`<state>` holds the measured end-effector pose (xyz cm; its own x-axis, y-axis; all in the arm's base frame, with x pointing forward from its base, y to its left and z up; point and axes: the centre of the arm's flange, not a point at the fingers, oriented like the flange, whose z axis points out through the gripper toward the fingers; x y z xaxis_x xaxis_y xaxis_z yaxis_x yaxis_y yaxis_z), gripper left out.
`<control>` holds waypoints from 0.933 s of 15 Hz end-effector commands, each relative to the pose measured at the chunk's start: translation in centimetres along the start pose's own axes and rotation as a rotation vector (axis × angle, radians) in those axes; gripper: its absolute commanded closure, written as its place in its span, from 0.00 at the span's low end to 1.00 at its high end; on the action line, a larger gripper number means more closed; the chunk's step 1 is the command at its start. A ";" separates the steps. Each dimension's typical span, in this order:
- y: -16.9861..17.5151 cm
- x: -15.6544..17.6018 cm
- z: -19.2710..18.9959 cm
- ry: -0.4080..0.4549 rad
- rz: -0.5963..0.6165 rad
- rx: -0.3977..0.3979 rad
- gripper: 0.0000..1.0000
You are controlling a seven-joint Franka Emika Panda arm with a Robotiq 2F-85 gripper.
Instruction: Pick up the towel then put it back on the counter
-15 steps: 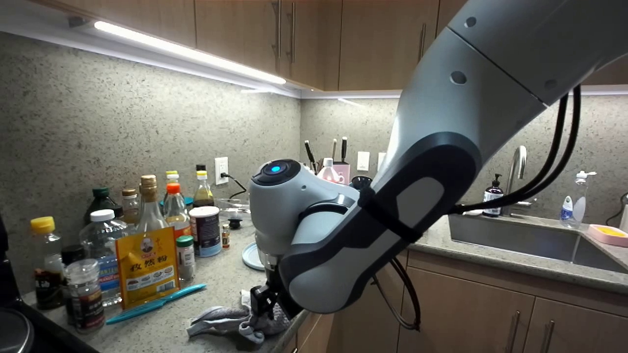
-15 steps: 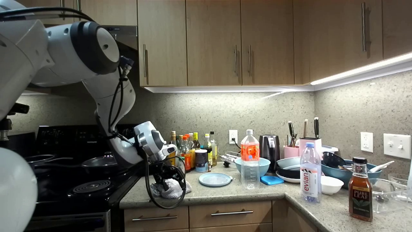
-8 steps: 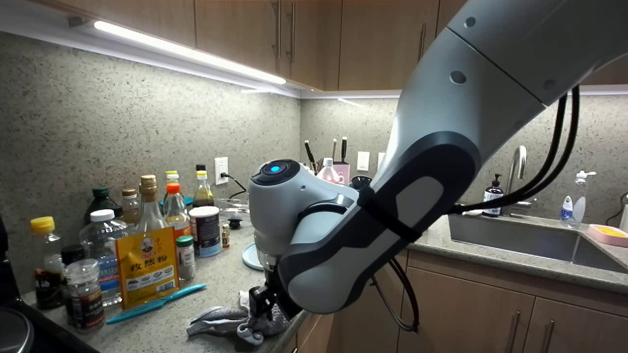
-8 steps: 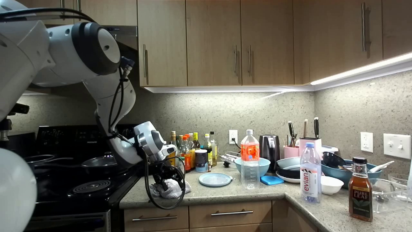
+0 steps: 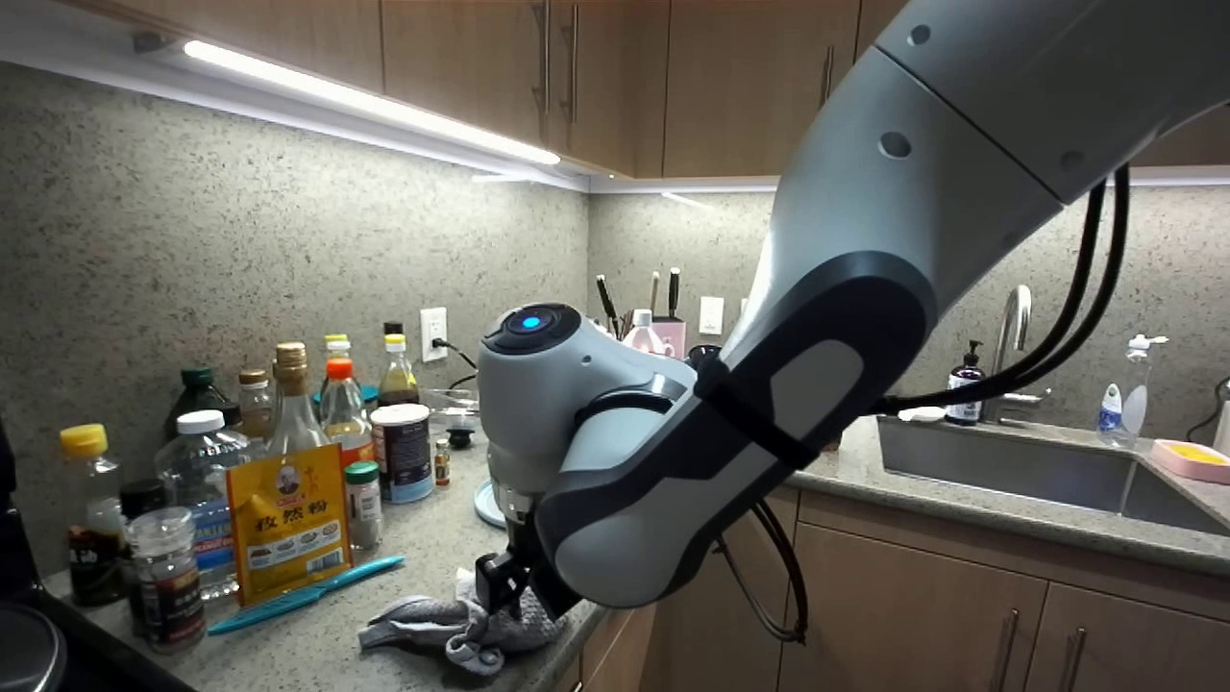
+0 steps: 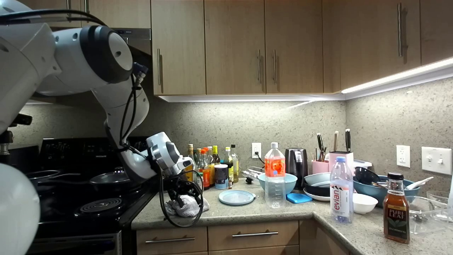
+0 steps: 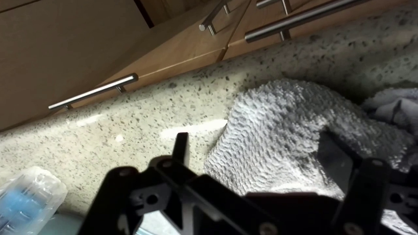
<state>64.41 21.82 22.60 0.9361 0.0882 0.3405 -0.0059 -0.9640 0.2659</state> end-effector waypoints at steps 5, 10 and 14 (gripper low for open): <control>0.1 3.0 -3.6 0.286 -0.009 -0.074 0.00; 0.1 4.4 -4.7 0.315 -0.011 -0.084 0.00; 0.0 4.5 -4.9 0.320 -0.014 -0.085 0.00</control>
<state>66.92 23.45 28.53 0.7781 0.1883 0.5992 -0.0359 -0.9391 0.3418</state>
